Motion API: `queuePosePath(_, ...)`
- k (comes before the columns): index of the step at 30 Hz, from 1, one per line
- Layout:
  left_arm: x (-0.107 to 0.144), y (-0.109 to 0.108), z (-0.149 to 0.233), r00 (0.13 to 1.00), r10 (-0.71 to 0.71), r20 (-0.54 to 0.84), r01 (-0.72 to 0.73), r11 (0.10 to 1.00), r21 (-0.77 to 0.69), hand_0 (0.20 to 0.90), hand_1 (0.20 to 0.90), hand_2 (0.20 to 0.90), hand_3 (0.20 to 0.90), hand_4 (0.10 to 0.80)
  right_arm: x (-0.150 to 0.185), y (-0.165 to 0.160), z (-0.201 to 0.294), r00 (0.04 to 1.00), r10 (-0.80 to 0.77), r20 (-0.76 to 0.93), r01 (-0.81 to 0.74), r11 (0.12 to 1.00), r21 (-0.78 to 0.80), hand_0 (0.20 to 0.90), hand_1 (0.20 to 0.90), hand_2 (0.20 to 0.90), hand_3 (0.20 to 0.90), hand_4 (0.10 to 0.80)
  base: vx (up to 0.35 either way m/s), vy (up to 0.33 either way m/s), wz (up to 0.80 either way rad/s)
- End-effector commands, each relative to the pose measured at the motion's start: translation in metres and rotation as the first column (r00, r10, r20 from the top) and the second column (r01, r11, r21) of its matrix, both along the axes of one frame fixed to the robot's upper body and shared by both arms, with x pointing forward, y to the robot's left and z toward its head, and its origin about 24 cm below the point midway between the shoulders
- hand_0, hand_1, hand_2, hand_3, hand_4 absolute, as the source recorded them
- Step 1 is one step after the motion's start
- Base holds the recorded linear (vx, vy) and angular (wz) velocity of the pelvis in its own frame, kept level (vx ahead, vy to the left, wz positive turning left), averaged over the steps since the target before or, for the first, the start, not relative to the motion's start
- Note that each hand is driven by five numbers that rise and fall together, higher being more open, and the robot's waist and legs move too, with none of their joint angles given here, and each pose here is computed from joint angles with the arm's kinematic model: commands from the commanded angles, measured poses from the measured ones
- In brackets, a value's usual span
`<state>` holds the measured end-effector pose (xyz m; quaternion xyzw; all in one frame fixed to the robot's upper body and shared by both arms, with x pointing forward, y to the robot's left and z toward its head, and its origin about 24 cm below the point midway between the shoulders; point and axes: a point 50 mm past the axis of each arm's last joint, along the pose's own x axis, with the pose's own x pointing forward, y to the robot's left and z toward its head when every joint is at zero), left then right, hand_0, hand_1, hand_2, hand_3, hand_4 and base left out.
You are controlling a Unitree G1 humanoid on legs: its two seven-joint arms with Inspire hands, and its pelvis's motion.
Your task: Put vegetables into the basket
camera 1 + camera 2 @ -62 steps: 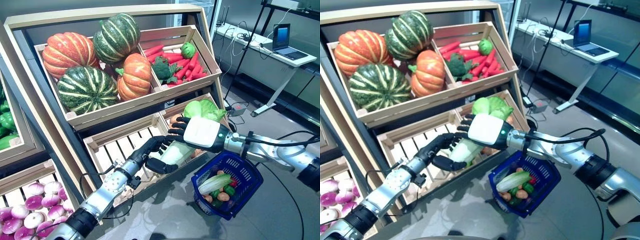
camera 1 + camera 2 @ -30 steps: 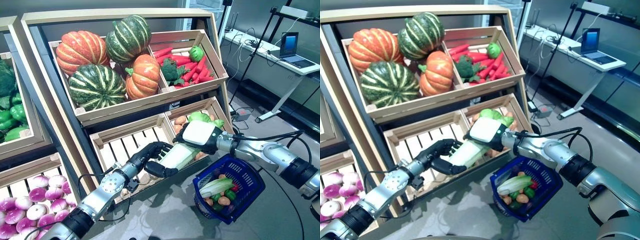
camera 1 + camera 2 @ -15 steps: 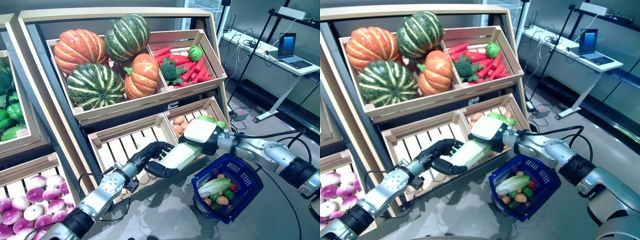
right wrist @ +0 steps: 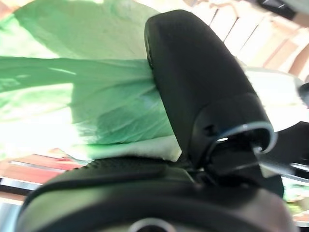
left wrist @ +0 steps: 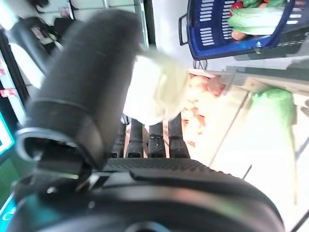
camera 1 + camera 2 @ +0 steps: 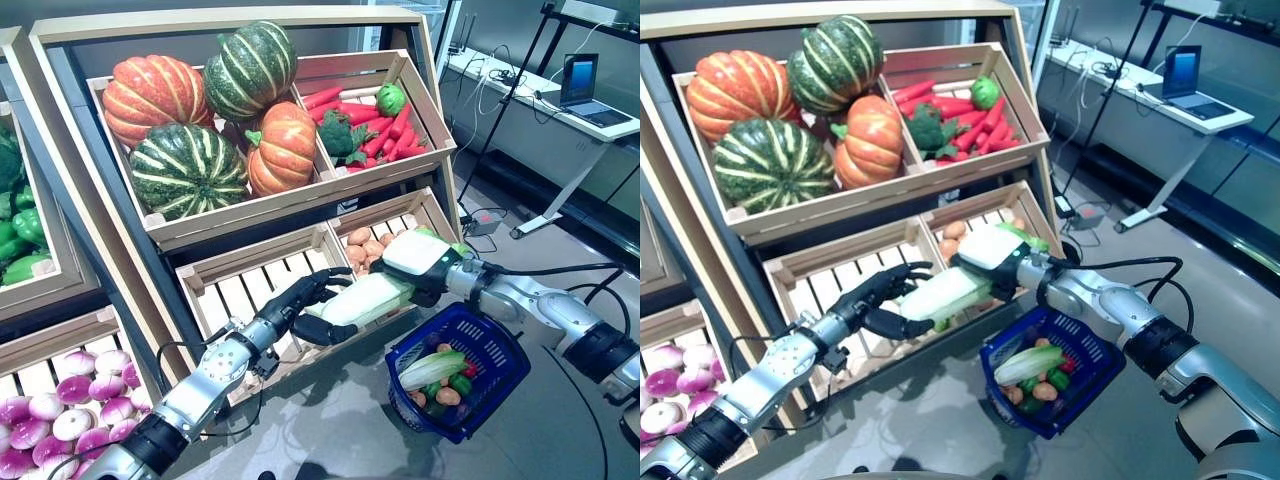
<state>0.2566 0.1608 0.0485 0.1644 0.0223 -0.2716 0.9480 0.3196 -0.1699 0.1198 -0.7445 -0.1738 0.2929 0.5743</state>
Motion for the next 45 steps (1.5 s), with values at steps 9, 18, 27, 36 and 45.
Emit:
queuePosePath(9, 0.023, -0.002, 0.064, 0.956, 0.004, 0.294, 0.009, 0.999, -0.041, 0.900, 0.900, 0.900, 0.900, 0.800, 0.008, -0.080, 0.010, 0.942, -0.330, 0.053, 0.335, 0.929, -0.159, 0.300, 0.300, 0.300, 0.300, 0.400, 0.002, -0.007, -0.04)
queuePosePath(18, 0.024, 0.003, 0.055, 0.959, 0.047, 0.281, -0.048, 0.999, -0.001, 0.900, 0.900, 0.900, 0.900, 0.800, -0.002, -0.127, -0.017, 0.815, -0.576, -0.061, 0.563, 0.813, -0.146, 0.300, 0.300, 0.300, 0.300, 0.400, 0.002, -0.007, -0.01)
queuePosePath(27, 0.022, 0.011, 0.035, 0.969, 0.111, 0.221, -0.117, 0.993, 0.015, 0.900, 0.900, 0.900, 0.900, 0.800, -0.046, -0.194, -0.064, 0.435, -0.782, -0.446, 0.899, 0.348, 0.267, 0.300, 0.300, 0.300, 0.300, 0.400, 0.030, -0.015, -0.04)
queuePosePath(36, -0.010, 0.024, -0.051, 0.906, 0.244, -0.346, -0.351, 0.890, -0.292, 0.900, 0.900, 0.900, 0.900, 0.800, -0.068, -0.186, -0.095, 0.379, -0.610, -0.696, 0.856, -0.056, 0.514, 0.300, 0.300, 0.300, 0.300, 0.400, 0.015, -0.091, -0.17)
queuePosePath(45, -0.002, 0.037, -0.050, 0.833, 0.344, -0.434, -0.520, 0.755, -0.399, 0.900, 0.900, 0.900, 0.900, 0.800, -0.025, -0.153, -0.076, 0.533, -0.474, -0.701, 0.731, -0.158, 0.664, 0.300, 0.300, 0.300, 0.300, 0.400, 0.001, -0.148, -0.52)
